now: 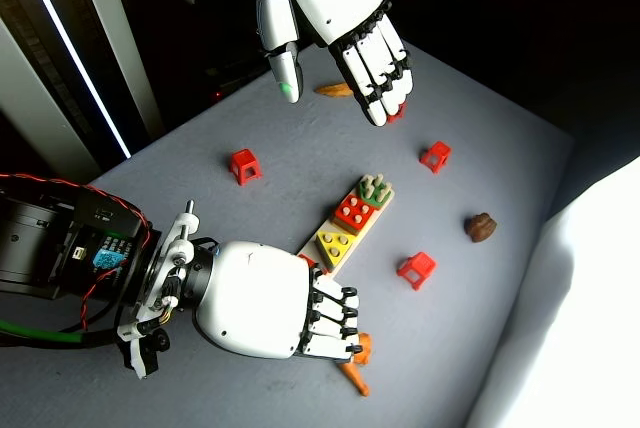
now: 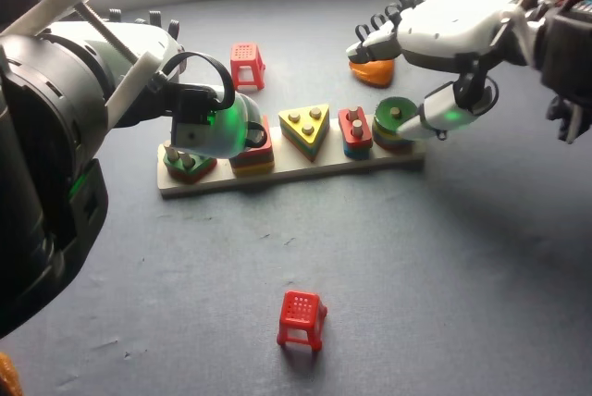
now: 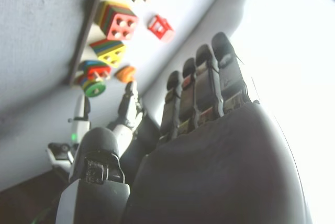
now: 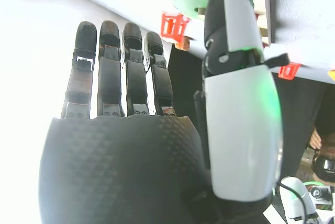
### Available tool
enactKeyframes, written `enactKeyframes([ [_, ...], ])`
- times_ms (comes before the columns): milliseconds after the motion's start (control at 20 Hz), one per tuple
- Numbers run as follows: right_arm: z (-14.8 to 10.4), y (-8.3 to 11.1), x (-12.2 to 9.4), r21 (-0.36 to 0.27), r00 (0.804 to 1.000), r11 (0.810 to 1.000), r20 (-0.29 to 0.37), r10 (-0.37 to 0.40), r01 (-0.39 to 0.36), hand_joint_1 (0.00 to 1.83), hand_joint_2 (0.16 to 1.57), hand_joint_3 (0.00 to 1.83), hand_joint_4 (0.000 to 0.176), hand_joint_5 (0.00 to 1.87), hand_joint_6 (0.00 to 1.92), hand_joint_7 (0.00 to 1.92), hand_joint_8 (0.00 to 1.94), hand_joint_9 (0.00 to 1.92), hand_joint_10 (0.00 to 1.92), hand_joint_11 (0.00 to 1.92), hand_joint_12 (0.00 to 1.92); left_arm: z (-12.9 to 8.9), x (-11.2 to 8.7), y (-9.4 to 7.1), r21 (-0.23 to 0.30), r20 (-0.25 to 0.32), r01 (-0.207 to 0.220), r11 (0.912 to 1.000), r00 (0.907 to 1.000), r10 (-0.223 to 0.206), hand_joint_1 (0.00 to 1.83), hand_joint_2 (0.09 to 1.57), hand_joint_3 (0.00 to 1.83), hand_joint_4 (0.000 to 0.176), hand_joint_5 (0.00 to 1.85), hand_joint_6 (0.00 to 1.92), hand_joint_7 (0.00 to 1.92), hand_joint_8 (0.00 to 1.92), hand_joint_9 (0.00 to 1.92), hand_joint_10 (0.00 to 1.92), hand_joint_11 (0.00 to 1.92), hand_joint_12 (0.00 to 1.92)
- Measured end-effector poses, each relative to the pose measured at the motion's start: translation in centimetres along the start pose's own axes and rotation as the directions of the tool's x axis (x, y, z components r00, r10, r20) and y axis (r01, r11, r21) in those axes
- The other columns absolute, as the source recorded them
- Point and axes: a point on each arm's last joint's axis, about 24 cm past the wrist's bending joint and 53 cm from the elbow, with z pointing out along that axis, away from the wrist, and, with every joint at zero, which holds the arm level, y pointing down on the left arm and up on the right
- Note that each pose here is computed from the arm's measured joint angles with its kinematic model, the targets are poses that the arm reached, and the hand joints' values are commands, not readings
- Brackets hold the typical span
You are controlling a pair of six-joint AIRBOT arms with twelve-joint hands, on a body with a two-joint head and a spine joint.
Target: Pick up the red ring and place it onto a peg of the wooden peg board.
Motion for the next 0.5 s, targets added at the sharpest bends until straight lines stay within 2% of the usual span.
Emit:
enactKeyframes([
  [50, -0.5, -0.2, -0.4, 0.002, 1.000, 1.000, 0.004, 0.001, -0.001, 0.78, 1.07, 0.00, 0.000, 0.28, 0.00, 0.29, 0.00, 0.27, 0.00, 0.00, 0.85, 0.0, 0.0, 0.0, 0.000, 0.000, 0.000, 1.0000, 1.0000, 0.000, 0.00, 1.32, 0.00, 0.000, 0.11, 0.01, 0.11, 0.01, 0.11, 0.01, 0.00, 0.32],
  [100, -1.2, -0.6, -1.0, 0.008, 1.000, 1.000, 0.010, 0.001, -0.001, 0.84, 1.06, 0.00, 0.000, 0.31, 0.01, 0.32, 0.01, 0.30, 0.01, 0.00, 0.89, 0.0, 0.0, 0.0, 0.000, 0.000, 0.000, 1.0000, 1.0000, 0.000, 0.00, 1.32, 0.00, 0.000, 0.10, 0.00, 0.10, 0.00, 0.10, 0.00, 0.00, 0.30],
  [150, -2.4, -1.1, -2.1, 0.016, 1.000, 1.000, 0.020, 0.000, 0.000, 0.82, 1.07, 0.00, 0.000, 0.30, 0.00, 0.31, 0.00, 0.30, 0.01, 0.00, 0.90, 0.0, 0.0, 0.0, 0.000, 0.000, 0.000, 1.0000, 1.0000, 0.000, 0.00, 1.32, 0.00, 0.000, 0.09, 0.00, 0.09, 0.00, 0.09, 0.00, 0.00, 0.28],
  [250, -4.1, -1.5, -2.8, 0.024, 1.000, 1.000, 0.022, 0.001, -0.001, 0.80, 1.07, 0.00, 0.000, 0.28, 0.00, 0.28, 0.00, 0.26, 0.00, 0.00, 0.84, 0.0, 0.0, 0.0, 0.000, 0.000, 0.000, 1.0000, 1.0000, 0.000, 0.00, 1.33, 0.00, 0.000, 0.10, 0.00, 0.10, 0.00, 0.10, 0.00, 0.00, 0.30],
  [350, -6.5, -1.9, -3.1, 0.033, 1.000, 0.999, 0.013, 0.000, -0.001, 0.80, 1.06, 0.00, 0.000, 0.32, 0.01, 0.33, 0.01, 0.30, 0.01, 0.00, 0.89, 0.0, 0.0, 0.0, 0.000, 0.000, 0.000, 1.0000, 1.0000, 0.000, 0.00, 1.33, 0.00, 0.000, 0.12, 0.01, 0.12, 0.01, 0.12, 0.01, 0.00, 0.38],
  [400, -7.5, -1.9, -3.1, 0.036, 1.000, 0.999, 0.009, 0.000, 0.000, 0.77, 1.07, 0.00, 0.000, 0.33, 0.01, 0.33, 0.01, 0.31, 0.01, 0.00, 0.91, 0.0, 0.0, 0.0, 0.001, 0.000, 0.000, 1.0000, 1.0000, 0.000, 0.00, 1.33, 0.00, 0.000, 0.10, 0.00, 0.10, 0.01, 0.10, 0.00, 0.00, 0.32],
  [450, -8.8, -1.8, -3.0, 0.037, 1.000, 0.999, 0.001, 0.000, 0.000, 0.75, 1.08, 0.01, 0.000, 0.33, 0.01, 0.33, 0.00, 0.30, 0.01, 0.00, 0.91, 0.0, 0.0, 0.0, 0.000, 0.001, 0.000, 1.0000, 1.0000, 0.000, 0.00, 1.33, 0.00, 0.000, 0.11, 0.01, 0.11, 0.01, 0.11, 0.01, 0.00, 0.35],
  [500, -9.2, -1.7, -3.0, 0.038, 1.000, 0.999, -0.003, 0.000, 0.000, 0.79, 1.07, 0.00, 0.000, 0.35, 0.01, 0.35, 0.01, 0.32, 0.01, 0.00, 0.95, 0.0, 0.0, 0.0, 0.000, 0.001, 0.000, 1.0000, 1.0000, 0.000, 0.00, 1.33, 0.00, 0.000, 0.10, 0.00, 0.09, 0.00, 0.10, 0.00, 0.00, 0.31],
])
